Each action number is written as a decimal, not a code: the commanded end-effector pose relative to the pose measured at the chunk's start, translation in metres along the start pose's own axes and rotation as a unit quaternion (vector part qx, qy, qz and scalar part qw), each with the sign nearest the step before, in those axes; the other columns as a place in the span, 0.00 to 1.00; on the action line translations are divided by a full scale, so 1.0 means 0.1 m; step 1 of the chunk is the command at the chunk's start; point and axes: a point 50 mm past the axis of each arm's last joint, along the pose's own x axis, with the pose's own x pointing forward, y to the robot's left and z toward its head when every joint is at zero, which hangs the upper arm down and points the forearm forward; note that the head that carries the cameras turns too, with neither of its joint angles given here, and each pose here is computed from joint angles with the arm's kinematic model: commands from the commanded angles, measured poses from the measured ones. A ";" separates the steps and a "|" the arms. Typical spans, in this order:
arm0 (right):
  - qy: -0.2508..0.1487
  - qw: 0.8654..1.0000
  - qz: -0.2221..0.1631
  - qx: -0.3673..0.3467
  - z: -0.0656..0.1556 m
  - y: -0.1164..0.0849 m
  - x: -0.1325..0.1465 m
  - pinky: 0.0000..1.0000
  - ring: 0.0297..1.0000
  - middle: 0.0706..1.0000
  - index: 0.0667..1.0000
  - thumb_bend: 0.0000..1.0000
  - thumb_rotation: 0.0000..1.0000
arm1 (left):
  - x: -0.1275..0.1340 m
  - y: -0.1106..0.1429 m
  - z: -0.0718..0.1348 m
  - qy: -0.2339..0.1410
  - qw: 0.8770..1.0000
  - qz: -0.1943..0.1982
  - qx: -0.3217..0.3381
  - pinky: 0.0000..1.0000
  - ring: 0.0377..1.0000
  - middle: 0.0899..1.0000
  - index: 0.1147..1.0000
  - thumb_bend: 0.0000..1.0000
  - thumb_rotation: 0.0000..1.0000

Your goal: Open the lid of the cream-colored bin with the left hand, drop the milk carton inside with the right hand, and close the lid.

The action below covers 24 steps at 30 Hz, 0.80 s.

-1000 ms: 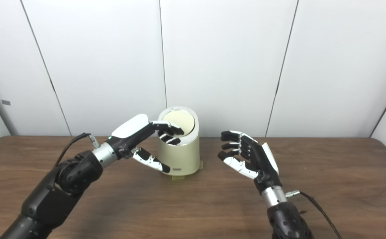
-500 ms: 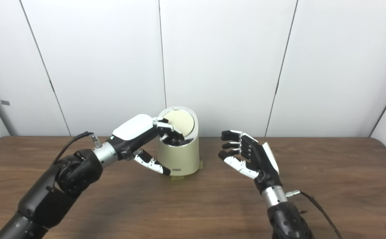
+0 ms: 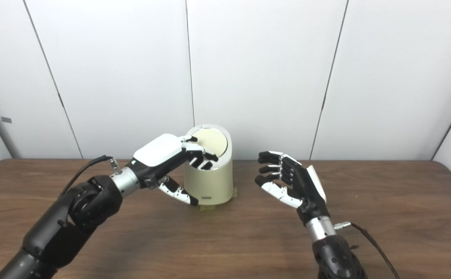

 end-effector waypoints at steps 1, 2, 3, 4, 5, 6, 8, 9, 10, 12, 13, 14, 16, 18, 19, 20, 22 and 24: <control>-0.042 0.999 -0.006 -0.001 0.20 -0.04 0.11 0.55 0.64 0.69 0.67 0.56 0.47 | 0.01 -0.12 -0.02 0.007 1.000 -0.029 0.005 0.92 0.72 0.81 0.81 0.80 0.09; -0.042 0.999 -0.006 -0.001 0.20 -0.04 0.11 0.55 0.64 0.69 0.67 0.57 0.48 | 0.01 -0.13 -0.02 0.007 1.000 -0.028 0.003 0.92 0.73 0.83 0.83 0.80 0.08; -0.042 0.999 -0.005 -0.001 0.19 -0.04 0.11 0.55 0.64 0.69 0.67 0.57 0.48 | 0.02 -0.13 -0.02 0.007 1.000 -0.026 0.002 0.92 0.74 0.84 0.83 0.79 0.08; -0.042 0.999 -0.006 -0.003 0.20 -0.04 0.11 0.55 0.64 0.69 0.67 0.57 0.48 | 0.02 -0.13 -0.01 0.007 1.000 -0.025 -0.001 0.92 0.75 0.85 0.84 0.79 0.08; -0.041 0.999 -0.007 -0.003 0.20 -0.04 0.11 0.54 0.64 0.69 0.67 0.57 0.49 | 0.03 -0.13 -0.02 0.008 1.000 -0.024 -0.002 0.93 0.75 0.85 0.84 0.79 0.08; -0.041 0.999 -0.007 -0.002 0.20 -0.04 0.11 0.54 0.64 0.69 0.67 0.58 0.48 | 0.03 -0.13 -0.02 0.009 1.000 -0.023 -0.004 0.93 0.76 0.86 0.85 0.79 0.08; -0.040 0.999 -0.008 -0.001 0.20 -0.04 0.10 0.54 0.64 0.69 0.67 0.58 0.48 | 0.04 -0.14 -0.02 0.012 1.000 -0.023 -0.007 0.93 0.77 0.87 0.86 0.79 0.08; -0.040 0.999 -0.008 0.000 0.21 -0.03 0.10 0.54 0.64 0.69 0.67 0.58 0.48 | 0.04 -0.14 -0.02 0.013 1.000 -0.023 -0.008 0.93 0.77 0.88 0.86 0.79 0.08; -0.039 0.999 -0.008 0.001 0.21 -0.03 0.10 0.54 0.64 0.69 0.67 0.58 0.48 | 0.04 -0.14 -0.02 0.014 1.000 -0.023 -0.009 0.93 0.78 0.88 0.86 0.79 0.08; -0.039 0.999 -0.009 0.000 0.21 -0.03 0.10 0.54 0.64 0.69 0.66 0.59 0.49 | 0.03 -0.14 -0.03 0.015 1.000 -0.022 -0.012 0.94 0.78 0.89 0.85 0.79 0.08; -0.039 0.999 -0.009 -0.001 0.21 -0.03 0.09 0.54 0.64 0.69 0.66 0.59 0.49 | 0.03 -0.14 -0.03 0.017 1.000 -0.023 -0.013 0.94 0.78 0.89 0.85 0.80 0.08; -0.039 0.999 -0.008 -0.002 0.20 -0.03 0.09 0.54 0.64 0.69 0.66 0.58 0.49 | 0.04 -0.15 -0.03 0.018 0.999 -0.023 -0.014 0.94 0.78 0.90 0.85 0.80 0.08; -0.040 0.999 -0.006 -0.002 0.20 -0.03 0.09 0.55 0.64 0.69 0.66 0.59 0.49 | 0.04 -0.15 -0.03 0.020 0.999 -0.023 -0.016 0.94 0.78 0.89 0.84 0.81 0.07; -0.039 0.999 -0.006 -0.002 0.21 -0.03 0.09 0.55 0.64 0.69 0.66 0.59 0.50 | 0.04 -0.15 -0.03 0.022 0.999 -0.024 -0.014 0.93 0.77 0.89 0.84 0.81 0.07; -0.039 0.999 -0.006 -0.002 0.21 -0.03 0.09 0.55 0.64 0.69 0.66 0.59 0.50 | 0.04 -0.15 -0.03 0.022 0.999 -0.024 -0.014 0.92 0.77 0.89 0.84 0.81 0.07; -0.038 0.999 -0.007 0.000 0.22 -0.02 0.09 0.55 0.64 0.69 0.66 0.59 0.50 | 0.04 -0.14 -0.04 0.022 0.999 -0.025 -0.014 0.93 0.76 0.89 0.84 0.81 0.07; -0.039 0.999 -0.008 0.003 0.23 -0.02 0.09 0.55 0.64 0.69 0.66 0.59 0.48 | 0.05 -0.14 -0.04 0.022 0.999 -0.025 -0.013 0.93 0.77 0.88 0.84 0.81 0.07; -0.039 0.999 -0.008 0.002 0.24 -0.01 0.08 0.55 0.64 0.68 0.66 0.58 0.48 | 0.06 -0.14 -0.04 0.021 0.999 -0.025 -0.014 0.94 0.77 0.89 0.84 0.82 0.06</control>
